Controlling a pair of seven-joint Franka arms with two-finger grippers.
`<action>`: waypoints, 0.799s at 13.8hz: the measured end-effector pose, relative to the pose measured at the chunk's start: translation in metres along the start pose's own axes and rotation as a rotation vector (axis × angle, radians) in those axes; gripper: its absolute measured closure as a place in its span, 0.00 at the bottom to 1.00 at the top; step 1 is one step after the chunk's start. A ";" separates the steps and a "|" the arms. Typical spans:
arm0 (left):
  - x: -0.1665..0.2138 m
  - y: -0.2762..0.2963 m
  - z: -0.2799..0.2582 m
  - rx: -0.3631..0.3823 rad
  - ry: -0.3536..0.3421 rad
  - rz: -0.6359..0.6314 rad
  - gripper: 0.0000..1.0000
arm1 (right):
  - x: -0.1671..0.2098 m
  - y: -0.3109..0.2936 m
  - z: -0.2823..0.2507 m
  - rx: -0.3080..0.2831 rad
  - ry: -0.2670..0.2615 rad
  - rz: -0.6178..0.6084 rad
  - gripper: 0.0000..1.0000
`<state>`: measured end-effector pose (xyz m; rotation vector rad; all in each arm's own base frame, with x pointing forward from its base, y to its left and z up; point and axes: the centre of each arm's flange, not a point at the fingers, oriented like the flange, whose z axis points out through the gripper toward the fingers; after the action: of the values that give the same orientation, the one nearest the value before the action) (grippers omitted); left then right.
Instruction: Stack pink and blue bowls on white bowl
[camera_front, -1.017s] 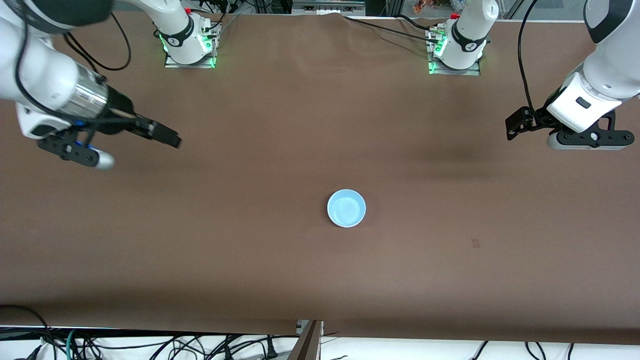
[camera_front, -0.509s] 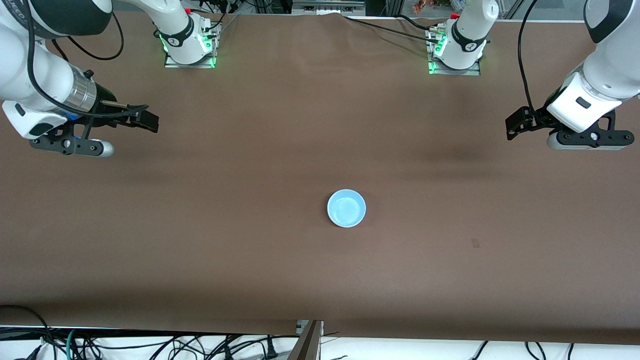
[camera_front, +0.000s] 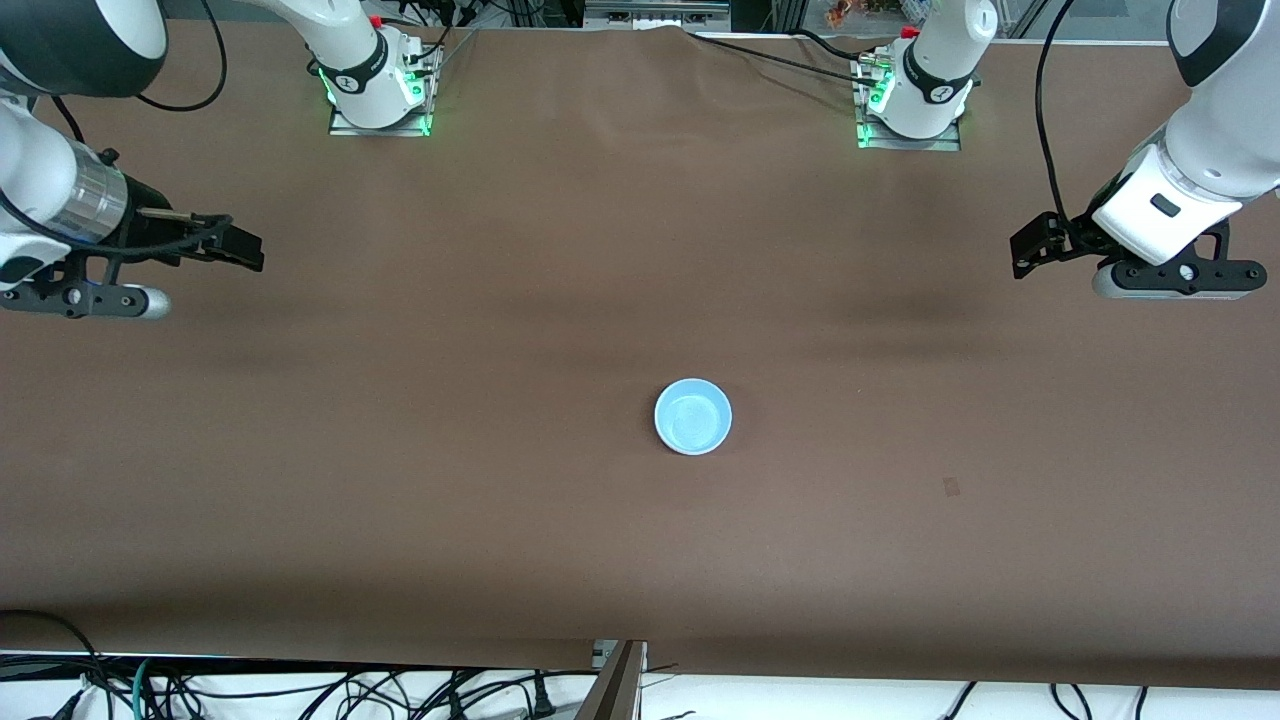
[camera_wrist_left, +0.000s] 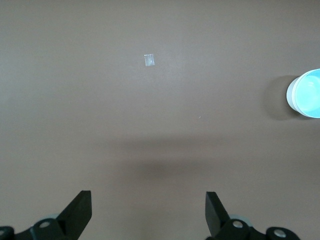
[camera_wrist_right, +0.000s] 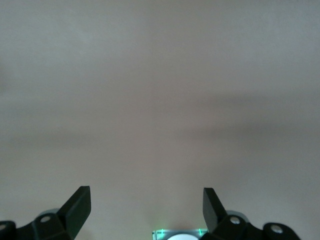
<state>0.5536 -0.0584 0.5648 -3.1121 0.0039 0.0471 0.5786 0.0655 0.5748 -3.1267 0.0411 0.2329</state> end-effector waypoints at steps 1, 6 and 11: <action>0.000 0.000 0.000 0.000 -0.002 0.000 0.00 | -0.006 0.003 -0.001 0.003 0.010 -0.026 0.01; -0.001 0.000 0.001 0.001 -0.007 0.000 0.00 | -0.028 0.024 -0.003 0.015 0.022 -0.153 0.01; -0.001 0.000 0.001 0.001 -0.008 0.000 0.00 | -0.038 0.025 -0.002 0.010 0.029 -0.181 0.00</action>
<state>0.5528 -0.0584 0.5642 -3.1110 0.0040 0.0593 0.5407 0.0412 0.5819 -3.0982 -0.2394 0.1850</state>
